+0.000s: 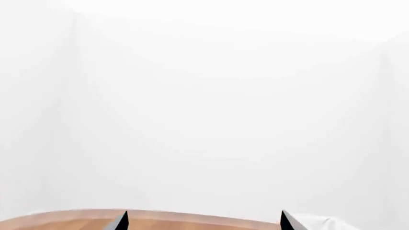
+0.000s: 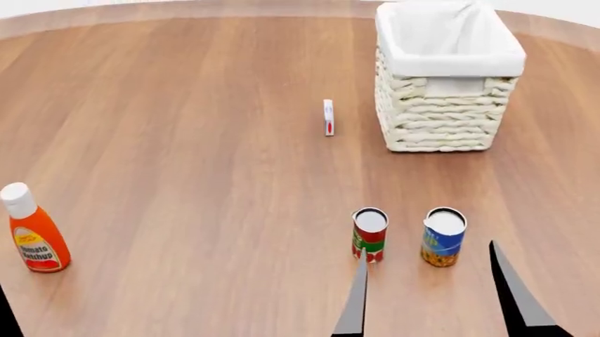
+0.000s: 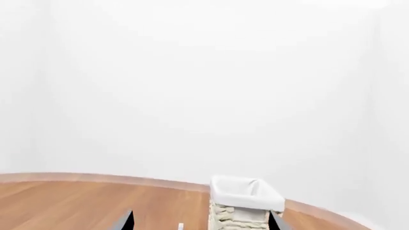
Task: Pick up the tomato sauce, and put it in the basket.
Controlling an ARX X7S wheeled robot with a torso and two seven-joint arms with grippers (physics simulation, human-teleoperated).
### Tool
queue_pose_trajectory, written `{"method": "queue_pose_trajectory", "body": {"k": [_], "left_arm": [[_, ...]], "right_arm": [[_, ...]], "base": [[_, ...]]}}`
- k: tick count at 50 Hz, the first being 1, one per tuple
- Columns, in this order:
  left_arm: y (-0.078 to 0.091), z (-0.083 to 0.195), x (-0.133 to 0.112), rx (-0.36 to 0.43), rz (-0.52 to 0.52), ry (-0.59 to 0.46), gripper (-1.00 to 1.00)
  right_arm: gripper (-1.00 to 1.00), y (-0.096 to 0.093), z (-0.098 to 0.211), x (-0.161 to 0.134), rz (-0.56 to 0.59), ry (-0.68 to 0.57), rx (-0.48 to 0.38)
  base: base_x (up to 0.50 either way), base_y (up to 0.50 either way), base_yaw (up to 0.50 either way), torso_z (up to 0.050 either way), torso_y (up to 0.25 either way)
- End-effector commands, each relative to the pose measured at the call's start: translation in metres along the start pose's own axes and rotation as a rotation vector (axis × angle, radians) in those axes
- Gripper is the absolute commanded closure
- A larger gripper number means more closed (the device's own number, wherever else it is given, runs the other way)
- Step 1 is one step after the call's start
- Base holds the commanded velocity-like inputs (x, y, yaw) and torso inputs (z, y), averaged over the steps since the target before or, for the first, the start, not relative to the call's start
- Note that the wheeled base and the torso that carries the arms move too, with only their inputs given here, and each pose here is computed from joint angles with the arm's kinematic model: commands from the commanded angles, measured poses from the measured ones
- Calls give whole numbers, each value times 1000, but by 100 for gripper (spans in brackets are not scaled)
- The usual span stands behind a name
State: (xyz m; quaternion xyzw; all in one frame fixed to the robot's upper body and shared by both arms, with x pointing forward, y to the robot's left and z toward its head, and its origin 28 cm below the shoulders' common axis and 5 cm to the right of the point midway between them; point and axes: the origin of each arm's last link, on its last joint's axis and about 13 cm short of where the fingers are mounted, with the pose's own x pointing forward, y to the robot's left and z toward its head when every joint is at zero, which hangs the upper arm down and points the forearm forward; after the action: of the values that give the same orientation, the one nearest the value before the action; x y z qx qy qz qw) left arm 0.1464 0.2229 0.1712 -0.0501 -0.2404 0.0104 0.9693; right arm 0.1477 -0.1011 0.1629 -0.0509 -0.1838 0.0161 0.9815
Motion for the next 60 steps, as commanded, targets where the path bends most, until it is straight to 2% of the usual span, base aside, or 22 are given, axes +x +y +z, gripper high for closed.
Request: {"method": "queue_pose_trajectory", "body": {"k": [1,15,20,22,60], "left_arm": [[0,3,-2,-6,-2,-10,-100],[2,0,0,0,6,-10,-100],[2,0,0,-17,1,1,-100],[3,0,-1,-51,-18,21,-100],[4,1,-1,-37,-12,10,-100]], "right_arm": [[-100,-2,3,-2,19,-11,-10],[-100,0,-2,-3,29,16,-12],[-100,1,-1,-3,33,19,-18],[-100,0,-1,-3,30,18,-15],[-100,-2,-8,-6,24,45,-14]], "base": [[500,0,0,0,0],[500,0,0,0,0],[500,0,0,0,0],[500,0,0,0,0],[500,0,0,0,1]]}}
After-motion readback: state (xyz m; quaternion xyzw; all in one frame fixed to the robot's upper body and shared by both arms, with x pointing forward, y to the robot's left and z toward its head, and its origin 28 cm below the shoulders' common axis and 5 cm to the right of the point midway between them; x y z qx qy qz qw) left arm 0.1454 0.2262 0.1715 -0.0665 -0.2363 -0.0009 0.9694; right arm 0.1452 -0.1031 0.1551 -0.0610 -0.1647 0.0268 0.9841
